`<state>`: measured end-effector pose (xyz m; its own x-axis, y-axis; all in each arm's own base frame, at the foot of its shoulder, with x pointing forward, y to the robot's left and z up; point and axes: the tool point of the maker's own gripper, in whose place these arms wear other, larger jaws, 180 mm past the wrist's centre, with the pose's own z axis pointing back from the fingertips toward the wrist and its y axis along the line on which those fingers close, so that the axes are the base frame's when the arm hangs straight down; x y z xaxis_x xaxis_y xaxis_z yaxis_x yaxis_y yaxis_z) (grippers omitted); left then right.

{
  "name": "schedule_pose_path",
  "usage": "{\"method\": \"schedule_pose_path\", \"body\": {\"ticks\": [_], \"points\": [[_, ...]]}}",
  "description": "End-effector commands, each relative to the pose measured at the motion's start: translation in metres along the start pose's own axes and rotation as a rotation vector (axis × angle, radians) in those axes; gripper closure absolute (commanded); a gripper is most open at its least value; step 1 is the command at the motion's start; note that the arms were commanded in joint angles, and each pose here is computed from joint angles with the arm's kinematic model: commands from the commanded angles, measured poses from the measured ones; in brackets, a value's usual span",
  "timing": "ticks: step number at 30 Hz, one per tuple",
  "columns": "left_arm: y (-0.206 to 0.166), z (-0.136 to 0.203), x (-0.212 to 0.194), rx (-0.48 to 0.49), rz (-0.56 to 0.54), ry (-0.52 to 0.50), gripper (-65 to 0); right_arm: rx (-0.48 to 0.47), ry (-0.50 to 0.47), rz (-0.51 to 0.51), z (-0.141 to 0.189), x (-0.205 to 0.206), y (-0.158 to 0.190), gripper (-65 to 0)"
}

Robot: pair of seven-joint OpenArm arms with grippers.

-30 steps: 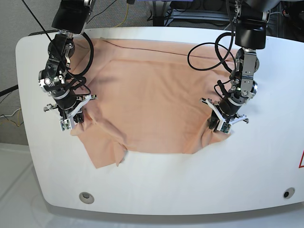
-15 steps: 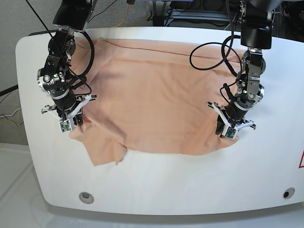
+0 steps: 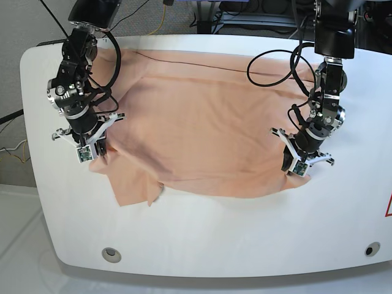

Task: Fold the T-shirt properly
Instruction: 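Carry the held fabric with both grippers over toward the shoulder edge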

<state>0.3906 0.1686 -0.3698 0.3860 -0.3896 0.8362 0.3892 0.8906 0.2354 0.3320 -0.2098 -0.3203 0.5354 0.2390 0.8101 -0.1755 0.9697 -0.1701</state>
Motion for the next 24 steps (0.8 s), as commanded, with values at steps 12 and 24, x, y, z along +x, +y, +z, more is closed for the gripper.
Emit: {"method": "schedule_pose_path", "body": {"ticks": [12,24], "points": [[0.027,0.016,0.023,0.037,-0.087,-0.058,-2.7,-0.018,-0.062,0.023,0.014,0.013,-0.003,0.0],[0.043,0.029,0.010,0.054,-0.137,-0.022,-2.7,-0.030,-0.077,0.044,0.025,0.017,-0.003,0.0]]}}
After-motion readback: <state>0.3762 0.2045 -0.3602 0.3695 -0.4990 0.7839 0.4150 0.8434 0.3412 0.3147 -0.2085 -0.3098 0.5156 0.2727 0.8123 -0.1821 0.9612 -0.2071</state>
